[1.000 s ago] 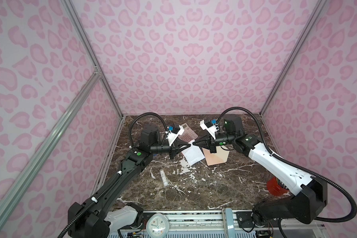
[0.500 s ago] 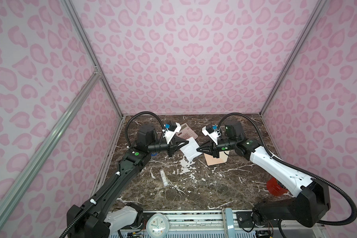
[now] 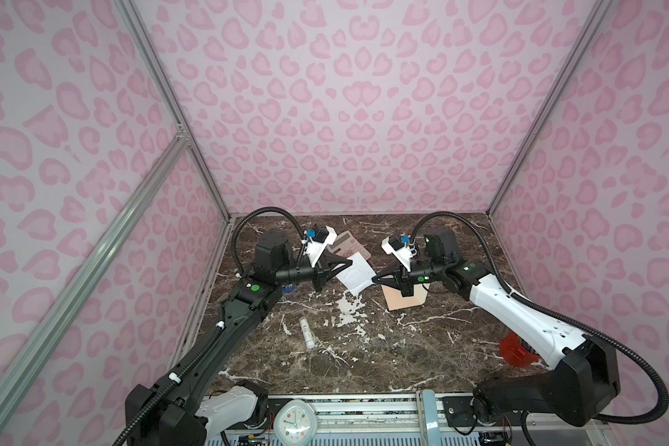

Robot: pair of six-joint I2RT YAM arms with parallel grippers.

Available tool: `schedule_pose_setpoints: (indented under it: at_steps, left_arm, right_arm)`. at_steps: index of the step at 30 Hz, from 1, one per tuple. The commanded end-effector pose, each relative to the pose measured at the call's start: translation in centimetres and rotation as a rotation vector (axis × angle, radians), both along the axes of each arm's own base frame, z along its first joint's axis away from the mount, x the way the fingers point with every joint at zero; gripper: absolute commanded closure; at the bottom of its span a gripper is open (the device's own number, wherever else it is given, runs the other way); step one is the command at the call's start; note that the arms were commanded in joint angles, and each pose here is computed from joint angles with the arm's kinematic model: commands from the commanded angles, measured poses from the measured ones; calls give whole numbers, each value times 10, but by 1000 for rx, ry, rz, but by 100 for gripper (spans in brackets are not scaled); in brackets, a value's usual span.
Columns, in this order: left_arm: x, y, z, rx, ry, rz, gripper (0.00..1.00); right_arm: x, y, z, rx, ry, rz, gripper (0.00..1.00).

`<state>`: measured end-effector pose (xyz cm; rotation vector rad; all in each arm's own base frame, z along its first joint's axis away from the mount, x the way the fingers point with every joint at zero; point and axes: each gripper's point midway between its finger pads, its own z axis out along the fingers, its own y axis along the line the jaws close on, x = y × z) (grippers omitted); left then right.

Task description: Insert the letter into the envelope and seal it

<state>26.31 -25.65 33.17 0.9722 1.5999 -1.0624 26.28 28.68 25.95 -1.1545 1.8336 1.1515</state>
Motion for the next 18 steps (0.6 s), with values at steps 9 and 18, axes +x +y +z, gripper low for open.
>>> schedule_pose_setpoints:
  at_steps: [9,18]
  left_arm:
    - [17,12,-1,12,17,142,96]
    - [50,59,-22,-28,184,565,96]
  right_arm:
    - [24,-18,2,-31,-49,-158,81]
    - [77,-52,16,74,-144,-570,75]
